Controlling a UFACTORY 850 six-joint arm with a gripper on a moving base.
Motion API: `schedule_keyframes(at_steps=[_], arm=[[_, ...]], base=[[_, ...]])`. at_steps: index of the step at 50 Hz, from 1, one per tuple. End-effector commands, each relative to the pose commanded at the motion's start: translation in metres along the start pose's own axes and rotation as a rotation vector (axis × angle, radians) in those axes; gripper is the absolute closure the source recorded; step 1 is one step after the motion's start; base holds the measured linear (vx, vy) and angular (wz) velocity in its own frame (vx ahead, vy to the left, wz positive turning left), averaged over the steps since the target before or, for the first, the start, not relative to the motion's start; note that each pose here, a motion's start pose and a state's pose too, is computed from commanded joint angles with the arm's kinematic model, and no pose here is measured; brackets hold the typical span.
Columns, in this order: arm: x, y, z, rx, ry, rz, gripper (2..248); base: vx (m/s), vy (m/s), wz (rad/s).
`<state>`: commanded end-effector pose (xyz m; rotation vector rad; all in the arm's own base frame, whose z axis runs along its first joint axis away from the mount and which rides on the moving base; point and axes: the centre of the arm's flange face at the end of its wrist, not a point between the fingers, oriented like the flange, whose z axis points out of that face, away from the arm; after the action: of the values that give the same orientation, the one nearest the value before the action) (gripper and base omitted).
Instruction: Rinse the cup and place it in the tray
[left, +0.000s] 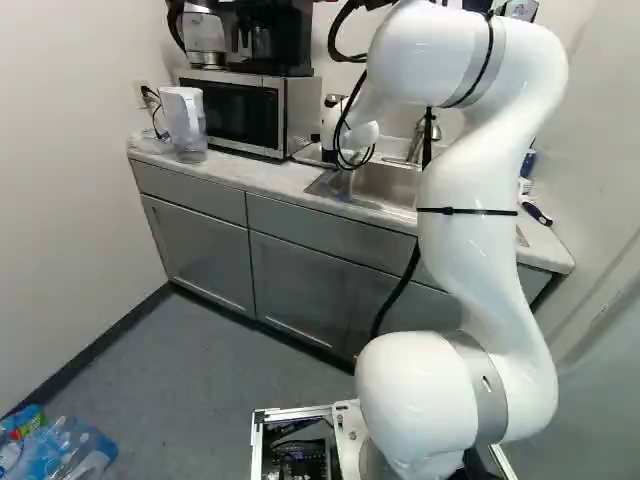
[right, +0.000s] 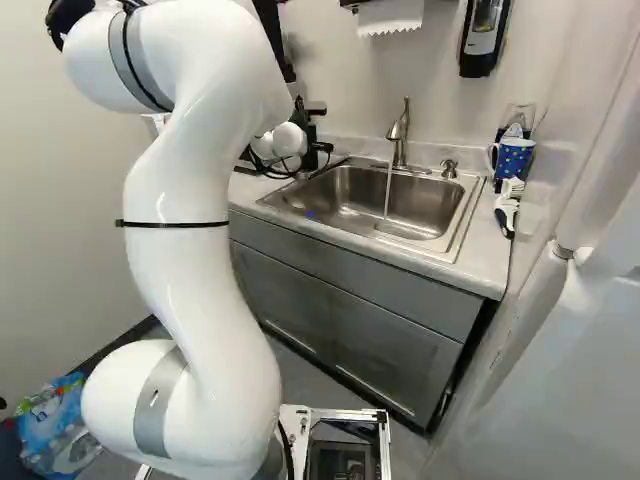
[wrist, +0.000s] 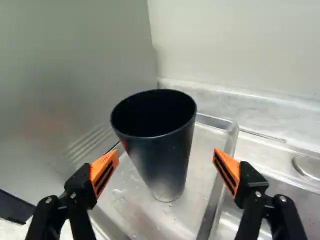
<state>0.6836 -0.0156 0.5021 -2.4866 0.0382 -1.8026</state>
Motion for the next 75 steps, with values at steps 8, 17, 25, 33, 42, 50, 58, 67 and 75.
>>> schedule_keyframes(at_steps=[8, 17, 25, 33, 42, 50, 58, 67, 75], arm=[[0.008, -0.001, -0.004, 0.001, 0.014, -0.001, 3], [0.018, -0.002, -0.008, 0.002, 0.031, -0.002, 3], [0.027, -0.002, -0.012, 0.002, 0.046, -0.003, 3], [0.035, -0.003, -0.016, 0.003, 0.061, -0.004, 3], [0.045, -0.004, -0.020, 0.004, 0.077, -0.006, 3], [0.053, -0.004, -0.023, 0.005, 0.092, -0.007, 3], [0.062, -0.005, -0.027, 0.005, 0.107, -0.008, 3], [0.071, -0.006, -0.031, 0.006, 0.124, -0.009, 3], [0.080, -0.004, -0.036, 0.003, 0.139, -0.009, 3]], base=[[0.000, 0.000, 0.000], [0.000, 0.000, 0.000], [0.000, 0.000, 0.000], [0.000, 0.000, 0.000], [0.000, 0.000, 0.000], [0.000, 0.000, 0.000], [0.000, 0.000, 0.000], [0.000, 0.000, 0.000], [0.000, 0.000, 0.000]])
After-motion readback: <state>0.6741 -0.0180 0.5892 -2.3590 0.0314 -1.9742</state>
